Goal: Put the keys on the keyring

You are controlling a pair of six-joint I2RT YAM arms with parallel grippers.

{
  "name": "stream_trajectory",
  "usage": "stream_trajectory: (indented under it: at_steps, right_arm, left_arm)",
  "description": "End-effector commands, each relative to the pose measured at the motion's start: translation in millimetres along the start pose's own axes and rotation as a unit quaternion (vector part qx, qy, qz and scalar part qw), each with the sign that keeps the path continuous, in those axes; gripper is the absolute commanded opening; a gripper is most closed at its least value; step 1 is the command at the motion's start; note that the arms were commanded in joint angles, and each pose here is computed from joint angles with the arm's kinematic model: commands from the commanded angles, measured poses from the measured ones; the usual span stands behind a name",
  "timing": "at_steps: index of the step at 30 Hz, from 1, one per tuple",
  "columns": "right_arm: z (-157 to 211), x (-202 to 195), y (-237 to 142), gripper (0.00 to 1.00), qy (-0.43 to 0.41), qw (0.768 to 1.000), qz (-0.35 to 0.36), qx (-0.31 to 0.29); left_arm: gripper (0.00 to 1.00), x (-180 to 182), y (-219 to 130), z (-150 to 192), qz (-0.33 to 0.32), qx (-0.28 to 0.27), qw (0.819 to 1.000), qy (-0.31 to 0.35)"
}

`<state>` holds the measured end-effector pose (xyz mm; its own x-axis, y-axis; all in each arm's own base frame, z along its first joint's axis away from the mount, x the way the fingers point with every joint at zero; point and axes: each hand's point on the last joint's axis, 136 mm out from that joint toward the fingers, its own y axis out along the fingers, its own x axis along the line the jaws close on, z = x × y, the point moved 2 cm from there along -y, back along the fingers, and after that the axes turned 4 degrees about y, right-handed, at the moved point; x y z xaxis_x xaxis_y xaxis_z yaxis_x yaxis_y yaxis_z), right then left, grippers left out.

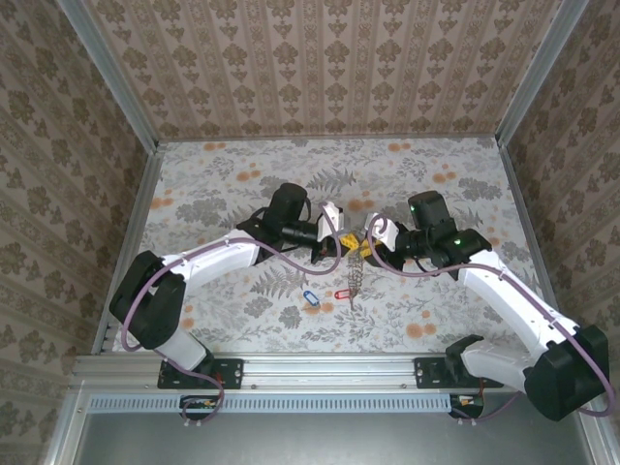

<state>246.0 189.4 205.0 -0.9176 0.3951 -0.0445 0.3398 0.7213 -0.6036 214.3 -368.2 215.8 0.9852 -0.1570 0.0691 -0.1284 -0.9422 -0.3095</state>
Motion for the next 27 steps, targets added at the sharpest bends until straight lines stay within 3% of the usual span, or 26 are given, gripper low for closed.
stream_trajectory:
  at_steps: [1,7,17,24,27]
  right_arm:
    - [14,-10,3,0.25,0.017,0.999,0.037,0.016]
    - [19,-22,-7,0.24,0.016,0.995,0.091,0.025]
    - [-34,4,-33,0.30,-0.028,0.994,0.042,-0.098]
    - [-41,0,-26,0.30,-0.018,0.994,0.026,-0.106]
    - [-41,-5,-20,0.25,-0.007,0.994,0.023,-0.105]
  left_arm:
    - [0.00,0,-9,-27,0.003,-0.047,0.999,0.027]
    - [0.00,-2,-12,-29,0.001,-0.054,0.998,0.027]
    - [0.00,0,-12,-30,-0.002,-0.054,0.998,0.025]
    - [0.00,0,-11,-31,-0.002,-0.057,0.998,0.023]
    - [0.00,0,-12,-32,0.000,-0.060,0.998,0.023]
